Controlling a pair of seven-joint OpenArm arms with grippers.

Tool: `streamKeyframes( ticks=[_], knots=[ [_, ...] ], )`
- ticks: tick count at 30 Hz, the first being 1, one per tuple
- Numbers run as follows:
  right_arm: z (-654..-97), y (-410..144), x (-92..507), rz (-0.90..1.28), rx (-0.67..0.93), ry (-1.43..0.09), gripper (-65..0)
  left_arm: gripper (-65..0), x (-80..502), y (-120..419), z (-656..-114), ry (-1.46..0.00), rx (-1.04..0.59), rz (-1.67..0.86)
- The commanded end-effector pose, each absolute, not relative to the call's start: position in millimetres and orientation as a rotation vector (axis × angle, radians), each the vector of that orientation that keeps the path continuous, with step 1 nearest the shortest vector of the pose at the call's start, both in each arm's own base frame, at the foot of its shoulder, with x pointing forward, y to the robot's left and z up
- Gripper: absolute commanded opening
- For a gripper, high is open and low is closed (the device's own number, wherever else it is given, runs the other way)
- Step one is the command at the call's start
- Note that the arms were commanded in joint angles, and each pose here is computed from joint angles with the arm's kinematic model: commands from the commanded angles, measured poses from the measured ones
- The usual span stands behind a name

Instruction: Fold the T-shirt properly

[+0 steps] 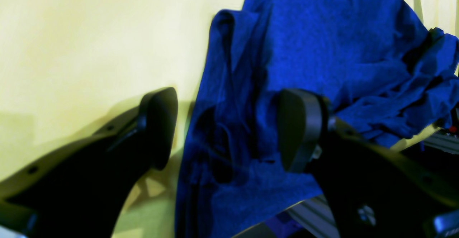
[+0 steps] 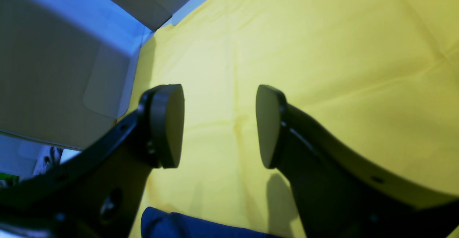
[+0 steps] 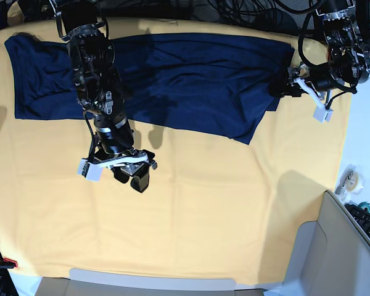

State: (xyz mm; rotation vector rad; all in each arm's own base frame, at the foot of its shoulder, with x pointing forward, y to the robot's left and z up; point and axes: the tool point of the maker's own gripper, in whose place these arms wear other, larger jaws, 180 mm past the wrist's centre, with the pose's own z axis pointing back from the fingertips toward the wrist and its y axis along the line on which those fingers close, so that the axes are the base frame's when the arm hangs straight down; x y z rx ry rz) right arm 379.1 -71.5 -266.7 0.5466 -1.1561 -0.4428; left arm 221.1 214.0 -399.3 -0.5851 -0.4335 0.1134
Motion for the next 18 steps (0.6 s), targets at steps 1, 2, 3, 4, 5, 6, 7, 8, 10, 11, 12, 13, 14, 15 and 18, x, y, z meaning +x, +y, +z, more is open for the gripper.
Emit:
streamKeyframes(
  ticks=[1,2,3,4,5,6,7,8,10,11,12,13,14,15,18],
  knots=[
    [-248,-77,385,-0.442,0.557,-1.221,-33.1,-22.1,222,221,-399,-0.431,-0.577,0.118],
    [-248,-77,385,-0.444,0.555,-1.221,-33.1,-22.1,220,222,-404,-0.416,-0.579,0.13],
    [-248,-82,385,-0.456,0.548,-1.224,-33.1,-22.1,217,222,-409,-0.398,-0.584,0.142],
    [-248,-86,385,-0.464,0.544,-1.229,-33.1,-22.1,215,222,-413,-0.386,-0.59,0.149],
    [-248,-89,386,-0.472,0.539,-1.231,-33.1,-22.1,212,222,-416,-0.373,-0.595,0.159],
    [-249,-91,385,-0.476,0.535,-1.229,-33.1,-22.1,211,223,-419,-0.365,-0.597,0.167],
    [-250,-94,385,-0.483,0.531,-1.23,-33.1,-22.1,210,223,-420,-0.36,-0.599,0.172],
    [-250,-96,385,-0.489,0.527,-1.231,-33.1,-22.1,210,223,-421,-0.359,-0.599,0.173],
    [-250,-96,385,-0.49,0.526,-1.231,-33.1,-22.1,210,222,-420,-0.362,-0.603,0.172],
    [-250,-96,385,-0.49,0.526,-1.231,-33.1,-22.1,210,221,-420,-0.362,-0.604,0.171],
    [-250,-96,385,-0.49,0.526,-1.231,-33.1,-22.1,210,221,-420,-0.362,-0.604,0.171],
    [-250,-96,385,-0.49,0.526,-1.231,-33.1,-22.1,210,221,-420,-0.363,-0.604,0.17],
    [-250,-96,385,-0.49,0.526,-1.231,-33.1,-22.1,210,220,-420,-0.363,-0.605,0.17],
    [-250,-96,385,-0.49,0.526,-1.231,-33.1,-22.1,210,220,-420,-0.362,-0.606,0.169],
    [-250,-98,385,-0.494,0.524,-1.233,-33.1,-22.2,207,207,-424,-0.333,-0.619,0.134]
  ],
)
